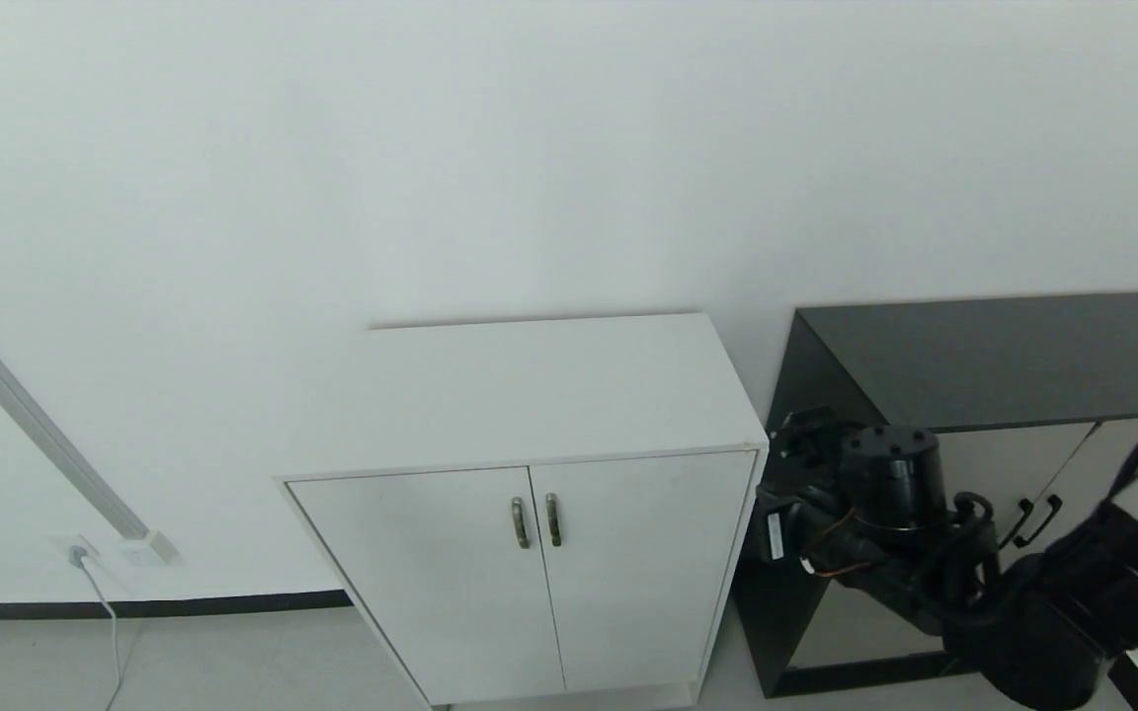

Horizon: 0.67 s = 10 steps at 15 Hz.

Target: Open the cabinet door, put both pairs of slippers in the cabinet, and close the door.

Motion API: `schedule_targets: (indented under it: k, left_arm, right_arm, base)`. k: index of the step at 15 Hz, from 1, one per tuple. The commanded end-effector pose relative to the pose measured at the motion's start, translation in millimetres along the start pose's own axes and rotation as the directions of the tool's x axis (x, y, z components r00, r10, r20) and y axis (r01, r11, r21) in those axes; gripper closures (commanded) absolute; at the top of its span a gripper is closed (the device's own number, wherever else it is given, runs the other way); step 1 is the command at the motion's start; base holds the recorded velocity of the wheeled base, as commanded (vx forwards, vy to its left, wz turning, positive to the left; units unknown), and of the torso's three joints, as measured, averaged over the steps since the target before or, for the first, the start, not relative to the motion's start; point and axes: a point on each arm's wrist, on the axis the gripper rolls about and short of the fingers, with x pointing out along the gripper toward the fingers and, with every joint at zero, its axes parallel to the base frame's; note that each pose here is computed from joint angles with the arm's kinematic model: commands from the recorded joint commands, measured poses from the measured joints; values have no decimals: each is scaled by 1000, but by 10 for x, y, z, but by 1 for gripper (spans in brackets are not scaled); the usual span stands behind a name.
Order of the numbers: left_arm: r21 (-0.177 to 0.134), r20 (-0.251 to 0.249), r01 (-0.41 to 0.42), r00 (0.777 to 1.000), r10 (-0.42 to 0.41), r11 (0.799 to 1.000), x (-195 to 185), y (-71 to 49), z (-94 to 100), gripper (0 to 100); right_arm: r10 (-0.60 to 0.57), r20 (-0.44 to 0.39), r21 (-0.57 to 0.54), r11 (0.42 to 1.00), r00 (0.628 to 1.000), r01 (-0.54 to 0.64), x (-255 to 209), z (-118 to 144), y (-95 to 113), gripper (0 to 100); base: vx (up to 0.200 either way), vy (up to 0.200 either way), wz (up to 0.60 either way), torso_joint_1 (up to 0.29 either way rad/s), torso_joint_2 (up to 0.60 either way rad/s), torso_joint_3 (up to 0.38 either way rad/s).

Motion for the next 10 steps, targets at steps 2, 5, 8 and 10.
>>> schedule_targets:
  k: [2, 5, 8, 10]
  left_arm:
    - [0, -1, -1, 1000, 1, 1000, 1, 0, 0, 100]
    - [-2, -1, -1, 1000, 1, 1000, 1, 0, 0, 100]
    - [-2, -1, -2, 1000, 2, 1000, 1, 0, 0, 100]
    - [-2, -1, -2, 1000, 2, 1000, 1, 0, 0, 100]
  right_arm:
    - [-159, 40, 46, 987, 987, 157, -531, 85, -412, 100]
    - [-283, 48, 72, 958, 958, 279, -843, 48, -627, 100]
    - [-376, 57, 98, 924, 925, 369, -1169, -26, -815, 100]
    - [-420, 68, 116, 904, 905, 411, -1383, -89, -907, 100]
  base:
    - [0, 0, 0, 0, 0, 0]
    - [0, 0, 0, 0, 0, 0]
    - [0, 0, 0, 0, 0, 0]
    - [0, 0, 0, 0, 0, 0]
